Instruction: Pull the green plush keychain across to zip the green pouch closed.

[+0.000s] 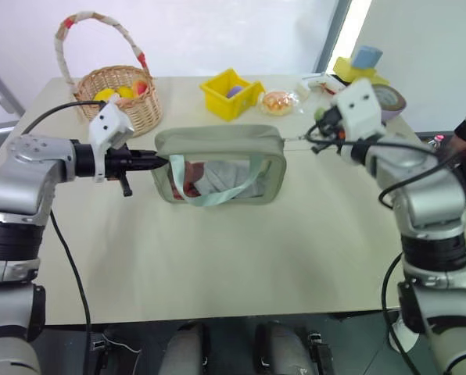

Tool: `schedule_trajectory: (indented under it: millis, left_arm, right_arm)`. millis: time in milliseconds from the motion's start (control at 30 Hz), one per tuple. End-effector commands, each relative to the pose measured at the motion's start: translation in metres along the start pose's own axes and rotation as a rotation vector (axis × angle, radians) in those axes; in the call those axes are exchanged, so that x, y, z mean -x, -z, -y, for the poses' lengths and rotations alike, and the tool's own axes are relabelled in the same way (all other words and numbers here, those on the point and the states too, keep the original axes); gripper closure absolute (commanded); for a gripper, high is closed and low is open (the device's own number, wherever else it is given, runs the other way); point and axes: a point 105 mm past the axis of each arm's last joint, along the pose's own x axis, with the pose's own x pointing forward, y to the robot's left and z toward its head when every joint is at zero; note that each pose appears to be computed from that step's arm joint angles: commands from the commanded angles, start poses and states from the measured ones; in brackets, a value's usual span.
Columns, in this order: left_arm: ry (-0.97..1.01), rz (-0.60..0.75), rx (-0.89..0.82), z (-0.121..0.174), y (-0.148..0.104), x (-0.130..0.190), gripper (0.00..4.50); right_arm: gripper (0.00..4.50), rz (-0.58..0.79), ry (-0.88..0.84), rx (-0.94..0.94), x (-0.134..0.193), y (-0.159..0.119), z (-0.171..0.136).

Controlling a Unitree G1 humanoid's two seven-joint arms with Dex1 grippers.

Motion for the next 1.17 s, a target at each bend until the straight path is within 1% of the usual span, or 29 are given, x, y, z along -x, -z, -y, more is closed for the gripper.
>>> schedule_trajectory:
  millis: [33,100,167,267,333,400,467,500,533,567,600,633,667,733,767,800,900,1000,1067,1167]
  left_arm:
    - [-0.013,-0.003,0.003,-0.002,-0.001,-0.002,4.50]
    - [-0.009,0.005,0.003,-0.001,-0.003,-0.004,4.50]
    - [-0.008,0.004,-0.002,-0.001,-0.004,-0.004,4.50]
    - [-0.004,0.003,0.001,0.001,-0.003,-0.004,4.50]
    - [-0.001,0.001,0.000,0.002,-0.003,-0.004,4.50]
    - [-0.002,0.003,0.000,0.002,-0.003,-0.004,4.50]
    - [-0.008,0.003,0.000,0.001,-0.003,-0.005,4.50]
    - [-0.013,0.007,-0.003,0.001,-0.004,-0.004,4.50]
    - [-0.015,0.014,0.001,0.001,-0.005,-0.004,3.75]
    - [-0.015,0.021,0.009,0.001,-0.006,-0.003,3.42]
    - [-0.013,0.029,0.019,0.000,-0.007,-0.001,2.96]
    - [-0.011,0.035,0.031,-0.001,-0.009,0.002,2.36]
    - [-0.011,0.042,0.044,-0.002,-0.010,0.005,1.97]
    - [-0.024,0.054,0.072,-0.008,-0.012,0.014,0.88]
    - [-0.030,0.057,0.084,-0.011,-0.014,0.019,0.49]
    - [-0.033,0.060,0.097,-0.013,-0.015,0.025,0.02]
    - [-0.080,0.044,0.113,-0.021,-0.015,0.037,0.02]
    - [-0.077,0.023,0.114,-0.021,-0.013,0.044,0.02]
    - [-0.096,0.047,0.139,-0.023,-0.014,0.046,0.02]
    - [-0.112,0.018,0.113,-0.022,-0.009,0.043,0.02]
  right_arm:
    - [4.45,-0.034,-0.025,-0.076,-0.006,0.025,-0.027]
    - [4.45,-0.069,-0.083,-0.155,-0.012,0.043,-0.052]
    - [4.45,-0.101,-0.142,-0.146,-0.015,0.058,-0.071]
    - [4.45,-0.141,-0.182,-0.085,-0.017,0.078,-0.085]
    - [4.45,-0.160,-0.186,-0.045,-0.018,0.088,-0.084]
    - [4.45,-0.162,-0.183,-0.018,-0.019,0.091,-0.079]
    - [4.45,-0.129,-0.179,-0.015,-0.020,0.083,-0.067]
    - [4.45,-0.095,-0.185,-0.038,-0.019,0.073,-0.058]
    - [3.77,-0.062,-0.205,-0.072,-0.018,0.062,-0.052]
    - [3.46,-0.029,-0.234,-0.104,-0.015,0.052,-0.048]
    - [2.96,0.000,-0.264,-0.116,-0.011,0.040,-0.041]
    - [2.40,0.021,-0.304,-0.115,-0.005,0.030,-0.036]
    - [1.96,0.037,-0.348,-0.120,0.002,0.020,-0.030]
    - [0.92,0.044,-0.447,-0.101,0.019,0.005,-0.022]
    - [0.53,0.047,-0.506,-0.087,0.029,-0.003,-0.020]
    - [0.04,0.050,-0.560,-0.079,0.038,-0.010,-0.019]
    - [0.04,0.090,-0.686,-0.077,0.059,-0.038,-0.022]
    - [0.04,0.116,-0.800,-0.099,0.072,-0.058,-0.036]
    - [0.04,0.138,-0.794,-0.100,0.070,-0.066,-0.040]
    - [0.04,0.142,-0.768,-0.097,0.064,-0.065,-0.043]
